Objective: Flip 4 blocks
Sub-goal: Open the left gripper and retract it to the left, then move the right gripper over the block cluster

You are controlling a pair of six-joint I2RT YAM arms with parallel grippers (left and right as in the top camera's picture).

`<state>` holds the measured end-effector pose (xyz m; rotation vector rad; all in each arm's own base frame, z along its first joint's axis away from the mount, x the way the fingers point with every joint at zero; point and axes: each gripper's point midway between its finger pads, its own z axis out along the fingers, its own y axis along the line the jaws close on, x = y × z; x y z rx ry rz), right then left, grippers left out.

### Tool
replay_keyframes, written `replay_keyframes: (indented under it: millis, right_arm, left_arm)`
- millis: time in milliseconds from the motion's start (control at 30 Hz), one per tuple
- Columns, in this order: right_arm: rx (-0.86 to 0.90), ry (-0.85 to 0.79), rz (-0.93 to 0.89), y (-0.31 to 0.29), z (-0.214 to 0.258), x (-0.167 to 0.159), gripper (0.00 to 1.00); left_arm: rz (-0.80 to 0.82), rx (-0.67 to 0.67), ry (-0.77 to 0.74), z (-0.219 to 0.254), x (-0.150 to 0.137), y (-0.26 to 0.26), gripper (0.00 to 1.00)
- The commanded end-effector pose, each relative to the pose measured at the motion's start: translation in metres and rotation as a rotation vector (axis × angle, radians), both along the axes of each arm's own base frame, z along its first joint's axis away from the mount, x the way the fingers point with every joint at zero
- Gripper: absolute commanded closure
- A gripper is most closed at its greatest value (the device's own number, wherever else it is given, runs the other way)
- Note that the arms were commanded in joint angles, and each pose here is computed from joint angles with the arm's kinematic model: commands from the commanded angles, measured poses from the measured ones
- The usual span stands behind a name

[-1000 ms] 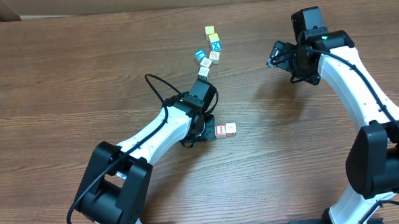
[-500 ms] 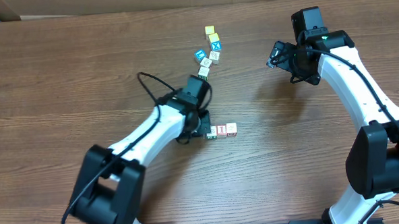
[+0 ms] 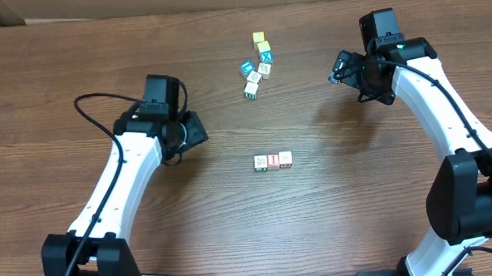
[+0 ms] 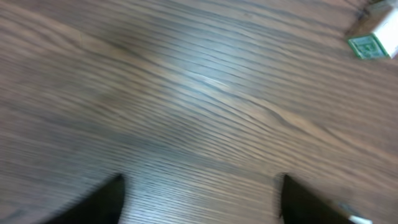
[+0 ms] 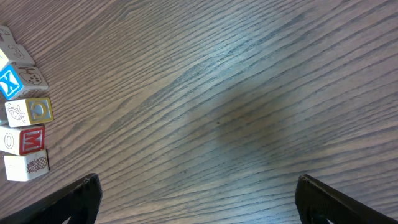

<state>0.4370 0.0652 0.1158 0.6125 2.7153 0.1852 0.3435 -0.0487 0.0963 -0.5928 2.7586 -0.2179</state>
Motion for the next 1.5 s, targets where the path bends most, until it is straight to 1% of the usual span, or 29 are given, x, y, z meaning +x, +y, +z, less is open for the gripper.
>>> replay_keyframes:
  millis: [0,67,233,333,433,600,867,933,1033,1133,1167,1367,1433,1467]
  right_arm:
    - [0.003,-0.02,0.003,0.0,0.007,0.004,0.0]
    - [0.003,-0.02,0.003,0.0,0.007,0.004,0.0]
    - [0.004,-0.021,0.002,0.001,0.007,0.004,0.0]
    - [0.024,-0.062,0.001,0.004,0.011,0.014,0.0]
    - [0.077,-0.075,0.024,0.014,0.014,0.017,0.0]
    - [0.179,-0.058,0.069,0.033,0.016,0.013,0.0]
    - [0.322,-0.004,0.136,0.058,0.019,-0.001,0.01]
    - [0.314,-0.002,0.156,0.059,0.018,-0.003,0.27]
    - [0.308,-0.008,0.219,0.062,0.021,-0.005,0.69]
    - [0.3,0.001,0.237,0.062,0.033,-0.008,0.94]
    - [0.298,-0.004,0.246,0.063,0.042,-0.008,0.96]
    - [0.231,-0.11,0.295,0.073,0.108,0.002,0.96]
    - [0.193,-0.162,0.309,0.08,0.128,0.006,0.86]
    - [0.179,-0.187,0.321,0.087,0.135,0.008,0.84]
  left_arm:
    - [0.061,0.069,-0.015,0.003,0.004,0.023,0.12]
    - [0.081,0.084,-0.016,0.003,0.005,0.031,0.0]
    - [0.087,0.086,-0.017,0.003,0.005,0.033,0.0]
    - [0.087,0.085,-0.017,0.003,0.005,0.033,0.0]
    - [0.087,0.085,-0.017,0.003,0.005,0.033,0.0]
    - [0.087,0.085,-0.017,0.003,0.005,0.033,0.0]
    - [0.087,0.085,-0.017,0.003,0.005,0.033,0.0]
    - [0.087,0.085,-0.017,0.003,0.005,0.033,0.0]
    - [0.087,0.085,-0.017,0.003,0.005,0.033,0.0]
    - [0.087,0.085,-0.017,0.003,0.005,0.033,0.0]
    - [0.087,0.085,-0.017,0.003,0.005,0.033,0.0]
    - [0.087,0.085,-0.017,0.003,0.005,0.033,0.0]
    - [0.087,0.085,-0.017,0.003,0.005,0.033,0.0]
    - [0.087,0.085,-0.017,0.003,0.005,0.033,0.01]
